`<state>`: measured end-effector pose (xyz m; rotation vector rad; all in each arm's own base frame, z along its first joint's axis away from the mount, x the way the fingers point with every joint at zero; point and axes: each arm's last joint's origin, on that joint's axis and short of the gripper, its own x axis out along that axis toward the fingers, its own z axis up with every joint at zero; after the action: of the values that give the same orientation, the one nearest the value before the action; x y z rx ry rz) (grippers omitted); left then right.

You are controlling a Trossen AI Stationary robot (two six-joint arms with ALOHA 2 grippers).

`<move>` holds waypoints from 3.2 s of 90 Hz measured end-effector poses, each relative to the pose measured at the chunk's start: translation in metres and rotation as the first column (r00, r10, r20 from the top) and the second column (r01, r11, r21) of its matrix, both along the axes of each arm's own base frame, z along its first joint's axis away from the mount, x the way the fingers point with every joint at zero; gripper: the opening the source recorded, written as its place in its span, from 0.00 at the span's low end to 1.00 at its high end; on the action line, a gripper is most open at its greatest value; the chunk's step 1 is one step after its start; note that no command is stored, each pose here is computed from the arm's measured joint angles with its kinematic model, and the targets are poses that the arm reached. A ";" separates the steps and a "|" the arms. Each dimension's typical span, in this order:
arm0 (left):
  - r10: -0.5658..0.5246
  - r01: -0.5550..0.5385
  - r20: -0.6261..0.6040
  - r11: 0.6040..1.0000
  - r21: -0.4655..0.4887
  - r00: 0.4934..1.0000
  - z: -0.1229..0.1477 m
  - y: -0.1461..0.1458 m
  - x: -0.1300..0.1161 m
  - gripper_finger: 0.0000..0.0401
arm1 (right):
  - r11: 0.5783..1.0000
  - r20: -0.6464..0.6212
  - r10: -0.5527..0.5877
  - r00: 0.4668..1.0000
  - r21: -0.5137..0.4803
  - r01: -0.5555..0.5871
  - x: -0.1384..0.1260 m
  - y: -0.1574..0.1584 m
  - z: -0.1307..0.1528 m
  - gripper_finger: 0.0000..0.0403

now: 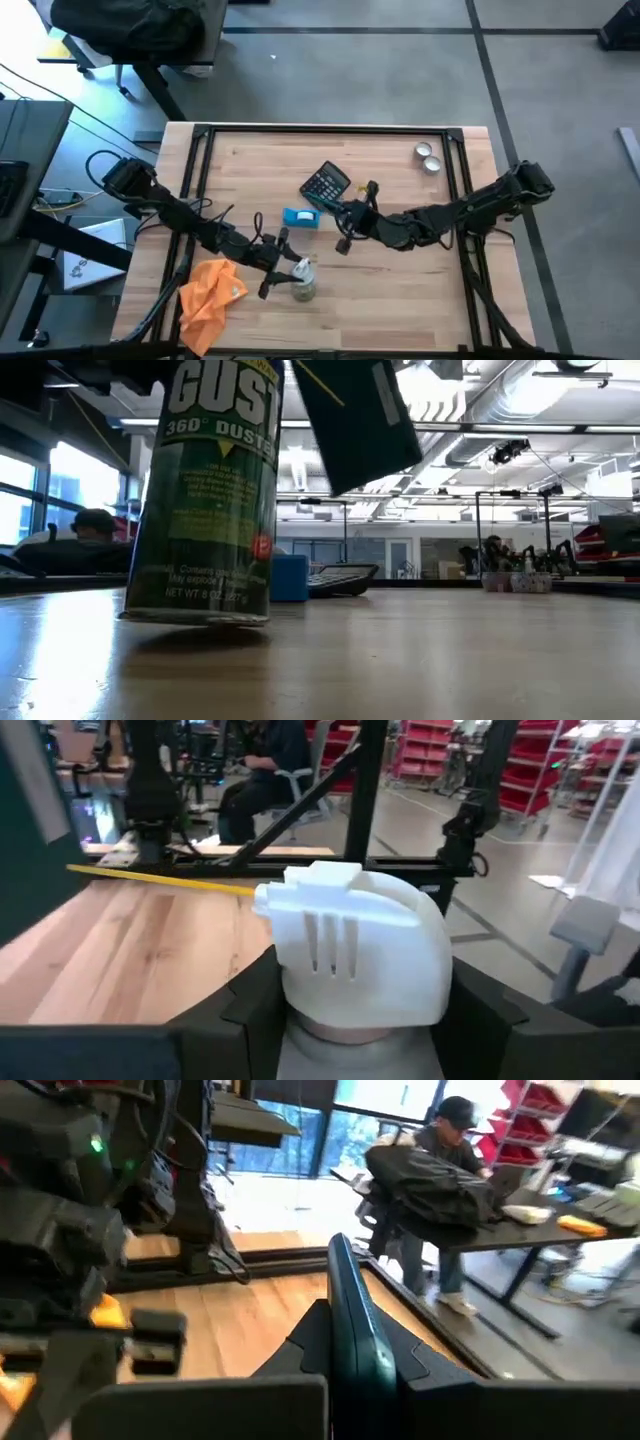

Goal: Apply microfiber cloth
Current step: Spray the cellphone using the white spray bottle

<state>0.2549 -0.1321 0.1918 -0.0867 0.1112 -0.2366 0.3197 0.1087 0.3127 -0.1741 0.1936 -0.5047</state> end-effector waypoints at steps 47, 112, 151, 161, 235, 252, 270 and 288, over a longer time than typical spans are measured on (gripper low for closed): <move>0.123 -0.123 0.013 0.989 0.082 0.992 0.018 -0.005 -0.020 0.50 | 0.999 -0.022 0.036 0.999 0.022 -0.035 -0.017 0.018 0.003 0.00; 0.185 -0.191 0.077 0.978 0.079 0.980 0.026 -0.007 -0.023 0.65 | 0.998 -0.012 0.034 0.999 0.044 -0.033 -0.017 0.017 0.003 0.00; 0.209 -0.225 0.111 0.961 0.159 0.972 0.034 -0.021 -0.040 0.65 | 0.999 -0.017 0.037 0.999 0.037 -0.037 -0.017 0.018 0.003 0.00; 0.332 -0.343 0.087 0.923 0.174 0.939 0.039 -0.019 -0.052 0.65 | 0.999 -0.031 0.046 0.998 0.019 -0.046 -0.019 0.019 0.004 0.00; 0.354 -0.359 0.071 0.930 0.079 0.932 0.032 -0.050 -0.036 0.62 | 0.992 -0.077 0.097 0.992 0.086 -0.090 -0.061 0.032 0.015 0.00; 0.366 -0.371 0.068 0.922 0.107 0.928 0.027 -0.071 -0.039 0.59 | 0.993 -0.064 0.065 0.996 0.101 -0.059 -0.056 0.023 0.016 0.00; 0.407 -0.410 0.048 0.904 0.121 0.912 0.014 -0.072 -0.035 0.59 | 0.989 -0.050 0.042 0.998 0.143 -0.034 -0.039 -0.007 0.018 0.00; 0.453 -0.453 0.000 0.891 0.016 0.891 0.009 -0.065 -0.028 0.60 | 0.966 -0.025 0.169 0.985 0.201 -0.161 -0.023 -0.022 0.018 0.00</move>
<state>0.2267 -0.1969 0.2011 -0.0947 0.0932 0.2339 0.2965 0.0871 0.3311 -0.0050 0.2667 -0.3130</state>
